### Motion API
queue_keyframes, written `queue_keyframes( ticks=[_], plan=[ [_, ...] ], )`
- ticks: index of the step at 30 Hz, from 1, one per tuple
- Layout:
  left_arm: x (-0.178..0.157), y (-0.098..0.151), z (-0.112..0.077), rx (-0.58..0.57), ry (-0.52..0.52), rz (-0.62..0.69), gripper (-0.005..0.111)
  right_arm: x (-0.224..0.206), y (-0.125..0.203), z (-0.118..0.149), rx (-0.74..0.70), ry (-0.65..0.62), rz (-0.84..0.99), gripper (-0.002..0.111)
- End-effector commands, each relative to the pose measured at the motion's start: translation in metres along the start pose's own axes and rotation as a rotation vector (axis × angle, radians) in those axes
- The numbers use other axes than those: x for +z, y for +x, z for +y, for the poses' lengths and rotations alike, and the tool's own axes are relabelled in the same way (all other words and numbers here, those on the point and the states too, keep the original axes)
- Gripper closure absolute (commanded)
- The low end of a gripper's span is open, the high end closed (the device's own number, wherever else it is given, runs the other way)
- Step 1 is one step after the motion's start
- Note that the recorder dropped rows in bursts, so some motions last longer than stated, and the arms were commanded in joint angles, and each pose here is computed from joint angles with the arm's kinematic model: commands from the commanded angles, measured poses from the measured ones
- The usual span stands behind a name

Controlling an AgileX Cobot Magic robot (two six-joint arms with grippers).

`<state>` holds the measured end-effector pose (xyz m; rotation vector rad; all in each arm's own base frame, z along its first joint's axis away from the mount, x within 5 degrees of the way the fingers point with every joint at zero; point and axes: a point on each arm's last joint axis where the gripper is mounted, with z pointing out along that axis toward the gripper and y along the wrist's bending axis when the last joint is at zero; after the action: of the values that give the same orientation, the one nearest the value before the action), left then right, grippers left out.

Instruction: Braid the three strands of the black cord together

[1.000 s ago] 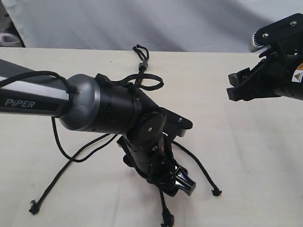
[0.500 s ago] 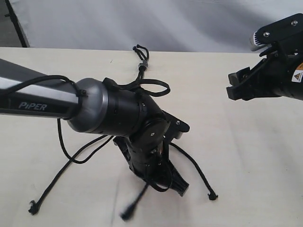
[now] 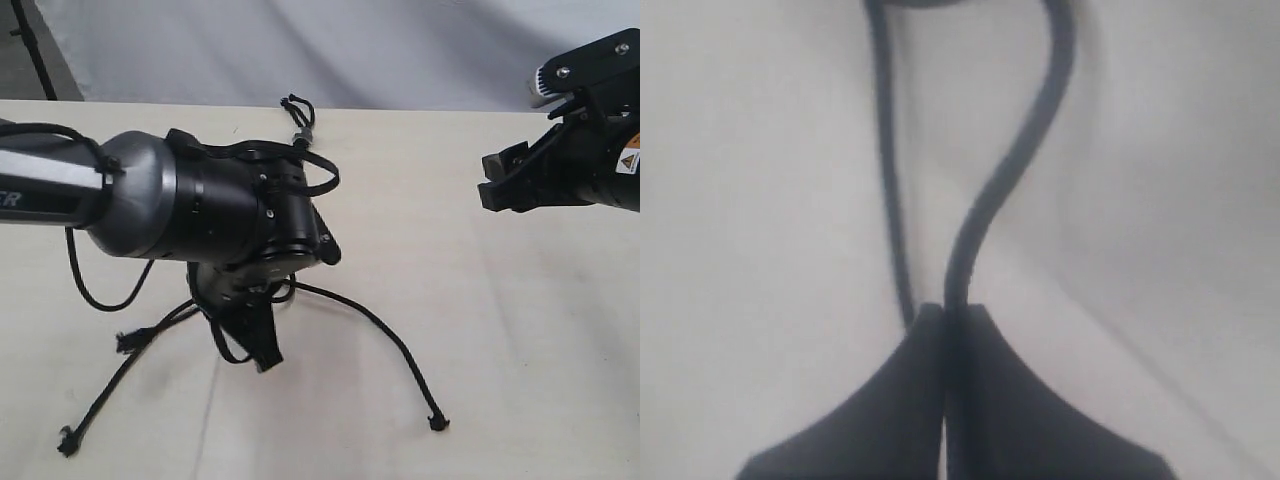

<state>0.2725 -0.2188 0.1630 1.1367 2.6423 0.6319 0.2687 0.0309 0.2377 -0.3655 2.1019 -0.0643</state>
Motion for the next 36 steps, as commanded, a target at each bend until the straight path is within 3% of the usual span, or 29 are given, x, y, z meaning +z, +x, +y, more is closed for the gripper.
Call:
queue_keyframes(
  ticks=[1,10,16,21,26,28,33,36],
  plan=[
    [0.024,0.012,0.026,0.035,-0.077,0.005,0.105,-0.002,0.0,-0.001,0.014,0.005,-0.006,0.043],
    [0.082,0.043,0.059,-0.086,0.062,-0.116,0.105,-0.002,-0.001,-0.001,0.014,0.006,-0.012,0.043],
    [0.094,0.058,0.059,-0.111,0.097,-0.1,0.105,-0.002,-0.002,-0.001,0.019,0.007,-0.021,0.043],
    [0.089,0.062,0.031,-0.269,0.264,-0.019,0.105,-0.002,-0.002,-0.002,0.019,0.007,-0.025,0.043],
    [0.052,0.054,-0.04,-0.056,0.614,0.006,0.105,-0.002,-0.003,-0.002,0.019,0.008,-0.034,0.043],
    [0.043,0.051,-0.052,0.037,0.62,-0.045,0.105,-0.002,-0.003,-0.002,0.019,0.008,-0.032,0.043],
    [0.039,0.047,-0.028,-0.037,0.527,-0.121,0.105,-0.002,-0.002,-0.001,0.019,0.007,-0.021,0.043],
    [0.05,0.053,0.007,-0.167,0.507,-0.133,0.105,-0.002,-0.002,0.0,0.019,0.004,-0.024,0.043]
  ],
)
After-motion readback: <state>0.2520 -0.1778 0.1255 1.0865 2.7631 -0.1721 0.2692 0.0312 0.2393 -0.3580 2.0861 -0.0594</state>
